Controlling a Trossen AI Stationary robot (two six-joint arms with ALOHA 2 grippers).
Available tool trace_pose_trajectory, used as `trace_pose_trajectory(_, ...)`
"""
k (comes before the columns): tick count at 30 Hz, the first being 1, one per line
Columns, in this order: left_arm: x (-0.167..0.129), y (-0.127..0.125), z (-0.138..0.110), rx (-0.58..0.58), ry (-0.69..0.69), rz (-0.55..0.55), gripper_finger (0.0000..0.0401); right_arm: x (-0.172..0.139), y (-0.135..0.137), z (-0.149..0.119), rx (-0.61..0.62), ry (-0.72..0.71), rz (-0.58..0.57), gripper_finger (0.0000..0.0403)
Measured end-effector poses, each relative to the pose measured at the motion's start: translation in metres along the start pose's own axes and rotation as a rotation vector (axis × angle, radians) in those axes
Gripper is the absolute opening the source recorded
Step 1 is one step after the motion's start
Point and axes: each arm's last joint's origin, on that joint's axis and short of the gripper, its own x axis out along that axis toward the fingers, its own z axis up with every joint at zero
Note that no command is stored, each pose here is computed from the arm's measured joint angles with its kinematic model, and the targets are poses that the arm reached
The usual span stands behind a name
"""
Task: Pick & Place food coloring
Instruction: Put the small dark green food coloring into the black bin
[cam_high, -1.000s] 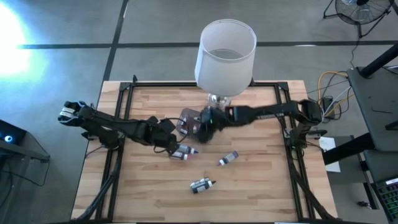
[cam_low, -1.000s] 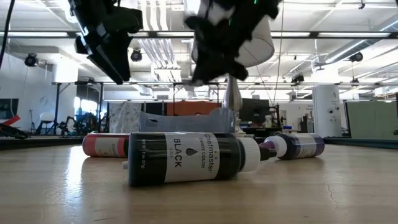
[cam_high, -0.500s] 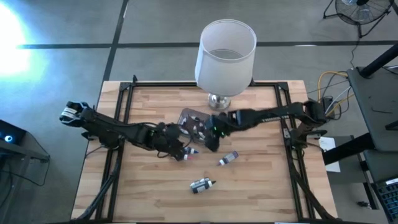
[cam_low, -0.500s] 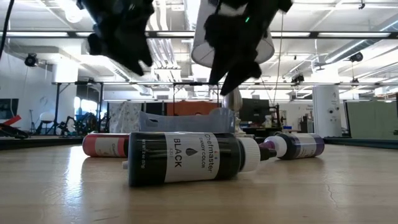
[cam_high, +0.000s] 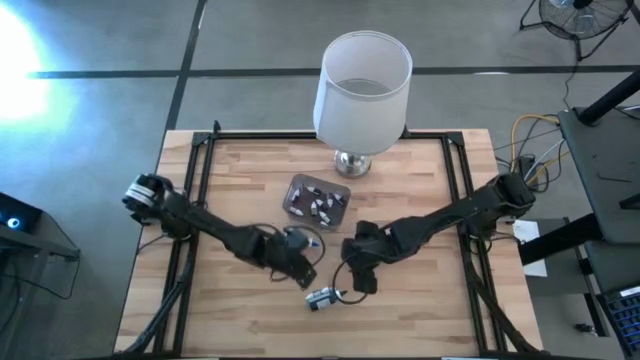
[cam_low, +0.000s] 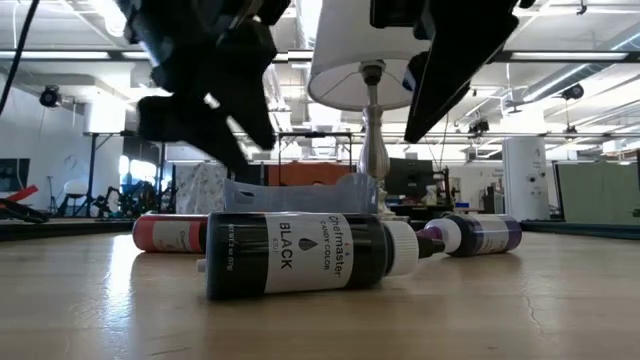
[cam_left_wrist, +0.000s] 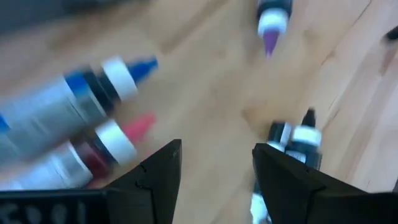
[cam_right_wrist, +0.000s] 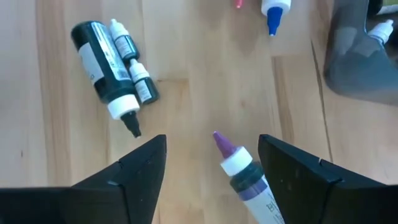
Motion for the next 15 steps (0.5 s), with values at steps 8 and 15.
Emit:
trace_pose_trajectory(8, 0.017, -0.021, -0.035, -0.045, 0.015, 0.011, 0.0174, 0.007, 0.004, -0.001, -0.015, -0.024, 0.033, 0.0246)
trace_pose_trajectory(15, 0.044, -0.034, -0.044, -0.021, 0.03, 0.051, 0.0174, 0.008, 0.013, -0.007, -0.025, -0.02, 0.042, 0.0241)
